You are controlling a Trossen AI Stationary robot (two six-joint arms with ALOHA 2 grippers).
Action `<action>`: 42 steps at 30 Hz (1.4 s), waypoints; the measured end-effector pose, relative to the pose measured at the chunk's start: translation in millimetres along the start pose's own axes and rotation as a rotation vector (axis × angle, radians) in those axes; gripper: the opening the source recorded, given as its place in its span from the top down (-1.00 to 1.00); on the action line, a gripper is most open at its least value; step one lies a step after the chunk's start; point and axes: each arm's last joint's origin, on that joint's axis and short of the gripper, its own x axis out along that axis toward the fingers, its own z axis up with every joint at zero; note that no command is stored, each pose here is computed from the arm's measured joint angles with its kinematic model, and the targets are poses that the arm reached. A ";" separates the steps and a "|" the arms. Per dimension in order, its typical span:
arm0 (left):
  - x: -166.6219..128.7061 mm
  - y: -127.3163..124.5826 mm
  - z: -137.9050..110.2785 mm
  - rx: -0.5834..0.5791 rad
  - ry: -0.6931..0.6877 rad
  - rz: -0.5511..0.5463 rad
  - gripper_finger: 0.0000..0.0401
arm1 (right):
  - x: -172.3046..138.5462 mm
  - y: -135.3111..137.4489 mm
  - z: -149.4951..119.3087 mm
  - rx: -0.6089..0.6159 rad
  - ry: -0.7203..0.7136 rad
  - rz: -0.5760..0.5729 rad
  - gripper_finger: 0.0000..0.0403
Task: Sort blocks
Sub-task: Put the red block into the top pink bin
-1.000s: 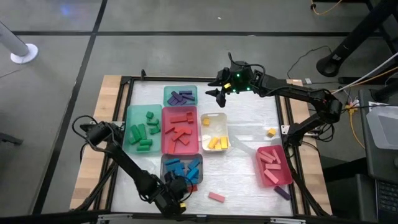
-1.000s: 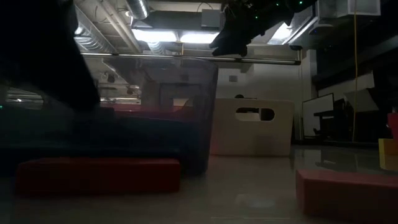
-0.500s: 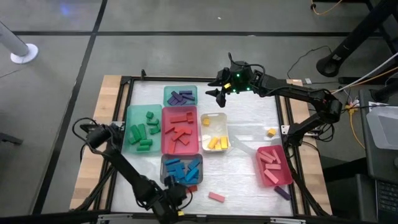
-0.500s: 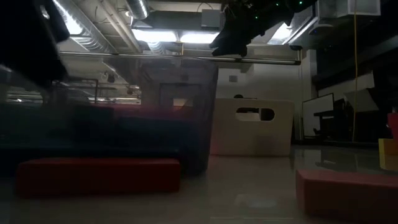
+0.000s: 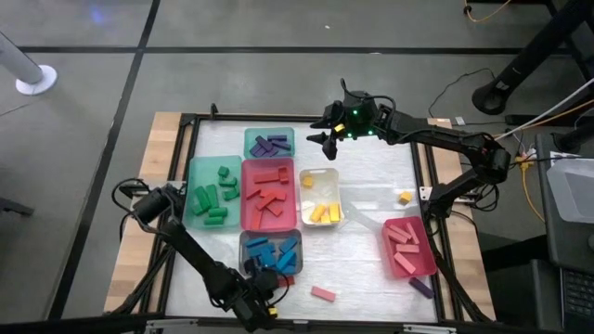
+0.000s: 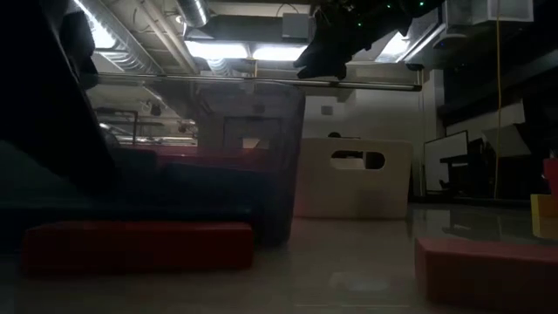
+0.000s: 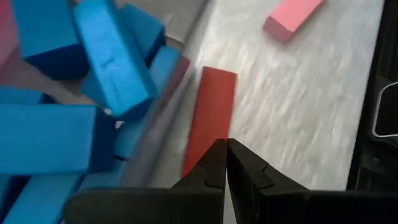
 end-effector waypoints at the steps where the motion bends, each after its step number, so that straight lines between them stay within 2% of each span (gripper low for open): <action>1: -1.8 1.2 0.7 -0.004 0.003 0.007 1.00 | 0.0 0.0 0.0 -0.002 0.000 0.000 -0.02; 8: -26.9 7.2 10.3 -0.071 -0.017 0.070 1.00 | 0.0 0.0 0.1 -0.006 -0.001 -0.001 -0.02; 11: -38.7 -2.4 16.1 -0.088 -0.036 0.021 1.00 | 0.0 0.0 0.1 -0.006 0.000 -0.002 -0.02; 14: -44.9 -14.7 15.8 -0.141 -0.045 -0.073 1.00 | 0.0 0.0 0.0 -0.006 0.000 -0.002 -0.02; 18: -49.6 -26.0 14.3 -0.311 -0.056 -0.171 1.00 | 0.0 0.0 0.0 -0.006 0.000 -0.002 -0.02; 23: -42.8 -26.4 7.9 -0.637 -0.024 -0.162 1.00 | 0.0 0.0 0.0 -0.006 0.000 -0.001 -0.02; 27: -32.0 -28.0 0.6 -0.758 0.001 -0.149 1.00 | 0.0 0.0 0.1 -0.007 -0.001 -0.002 -0.02; 32: -25.3 -27.1 -5.0 -0.829 0.005 -0.123 1.00 | 0.0 0.0 0.1 -0.007 -0.001 -0.002 -0.02; 36: -22.5 -24.2 -3.5 -0.837 -0.003 -0.099 1.00 | 0.0 0.0 0.1 -0.007 -0.001 -0.002 -0.02; 42: -18.5 -10.7 -3.8 -0.841 -0.010 0.023 1.00 | 0.0 0.0 0.1 -0.007 -0.001 -0.002 -0.02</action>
